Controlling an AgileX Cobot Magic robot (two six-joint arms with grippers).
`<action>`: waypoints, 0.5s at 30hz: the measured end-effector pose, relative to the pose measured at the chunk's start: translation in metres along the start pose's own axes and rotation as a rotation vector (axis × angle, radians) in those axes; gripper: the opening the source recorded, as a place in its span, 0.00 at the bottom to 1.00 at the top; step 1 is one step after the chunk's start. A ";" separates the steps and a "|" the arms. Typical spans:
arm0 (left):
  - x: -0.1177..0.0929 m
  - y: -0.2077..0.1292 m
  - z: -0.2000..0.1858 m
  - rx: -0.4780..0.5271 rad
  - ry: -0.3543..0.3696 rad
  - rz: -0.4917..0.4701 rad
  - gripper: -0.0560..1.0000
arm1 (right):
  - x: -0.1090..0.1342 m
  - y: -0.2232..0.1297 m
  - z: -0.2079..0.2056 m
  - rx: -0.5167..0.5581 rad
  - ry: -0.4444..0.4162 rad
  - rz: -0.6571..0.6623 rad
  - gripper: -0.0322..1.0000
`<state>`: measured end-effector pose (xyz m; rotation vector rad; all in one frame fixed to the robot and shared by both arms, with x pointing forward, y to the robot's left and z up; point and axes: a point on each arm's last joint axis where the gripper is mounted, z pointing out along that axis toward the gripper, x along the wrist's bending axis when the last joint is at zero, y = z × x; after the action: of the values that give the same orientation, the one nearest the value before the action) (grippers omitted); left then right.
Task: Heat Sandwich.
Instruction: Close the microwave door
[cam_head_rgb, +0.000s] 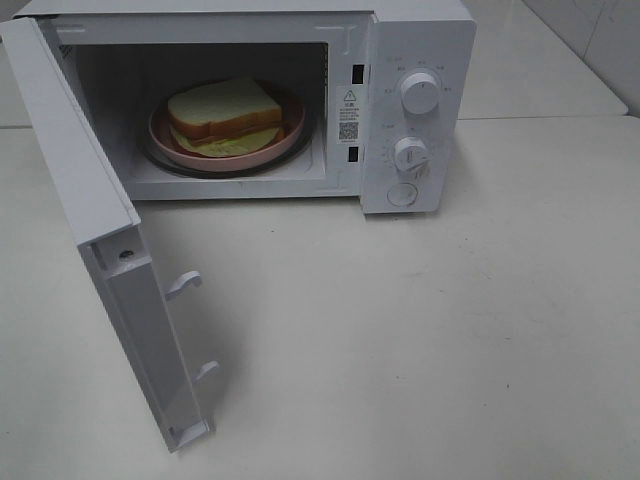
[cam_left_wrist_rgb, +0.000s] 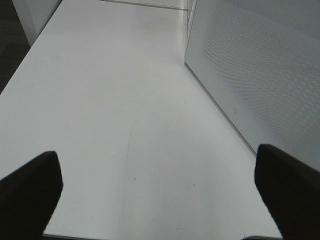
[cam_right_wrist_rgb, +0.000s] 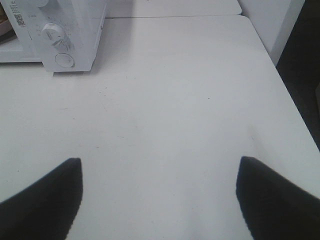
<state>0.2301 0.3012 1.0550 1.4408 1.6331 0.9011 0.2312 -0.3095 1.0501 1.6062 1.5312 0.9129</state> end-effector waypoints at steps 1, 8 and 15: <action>0.000 0.000 0.000 0.000 0.000 0.000 0.97 | 0.000 0.000 0.000 0.000 0.000 0.000 0.77; 0.000 0.000 0.000 0.000 0.000 0.000 0.97 | 0.000 0.000 0.000 0.000 0.000 0.000 0.77; 0.000 0.000 0.000 0.000 0.000 0.000 0.97 | 0.000 0.000 0.000 0.000 0.000 0.000 0.77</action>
<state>0.2301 0.3012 1.0550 1.4408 1.6331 0.9011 0.2312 -0.3095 1.0501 1.6062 1.5312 0.9129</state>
